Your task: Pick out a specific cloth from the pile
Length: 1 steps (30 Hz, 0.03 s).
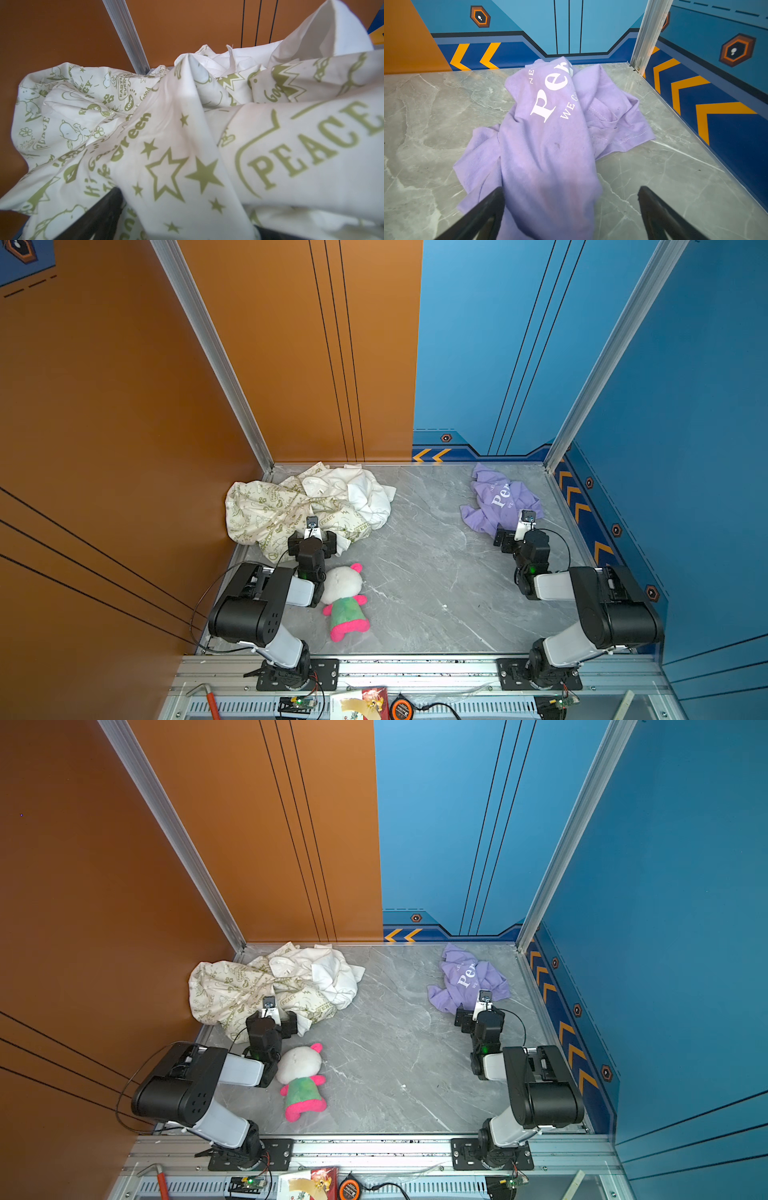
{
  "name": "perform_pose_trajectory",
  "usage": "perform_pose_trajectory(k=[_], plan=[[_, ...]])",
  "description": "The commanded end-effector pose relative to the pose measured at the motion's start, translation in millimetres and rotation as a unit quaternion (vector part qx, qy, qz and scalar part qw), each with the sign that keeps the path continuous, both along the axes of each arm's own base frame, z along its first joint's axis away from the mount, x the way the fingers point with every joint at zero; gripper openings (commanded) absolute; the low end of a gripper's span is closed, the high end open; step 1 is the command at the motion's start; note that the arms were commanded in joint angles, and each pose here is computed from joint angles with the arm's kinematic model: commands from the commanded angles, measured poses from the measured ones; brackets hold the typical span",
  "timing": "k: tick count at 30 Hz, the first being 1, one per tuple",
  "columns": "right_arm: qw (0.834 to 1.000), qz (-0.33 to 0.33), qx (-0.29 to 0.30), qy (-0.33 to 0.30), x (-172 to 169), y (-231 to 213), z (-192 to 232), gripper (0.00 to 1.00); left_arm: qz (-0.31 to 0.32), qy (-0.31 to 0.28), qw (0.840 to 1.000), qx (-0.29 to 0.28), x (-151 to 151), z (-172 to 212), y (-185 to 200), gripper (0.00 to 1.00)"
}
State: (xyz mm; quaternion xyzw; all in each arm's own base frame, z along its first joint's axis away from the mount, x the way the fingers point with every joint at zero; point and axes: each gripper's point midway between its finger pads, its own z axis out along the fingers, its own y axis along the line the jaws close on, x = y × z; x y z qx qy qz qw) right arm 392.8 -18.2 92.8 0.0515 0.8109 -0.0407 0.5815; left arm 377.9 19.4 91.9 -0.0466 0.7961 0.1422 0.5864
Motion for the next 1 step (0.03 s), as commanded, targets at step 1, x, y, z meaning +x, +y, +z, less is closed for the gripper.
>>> perform_pose_trajectory(k=[1], plan=[[1.000,0.010,0.009,0.005,1.5,5.6,-0.1,1.00,0.001,-0.014,1.000,-0.006,5.8,7.3,-0.7,0.98]])
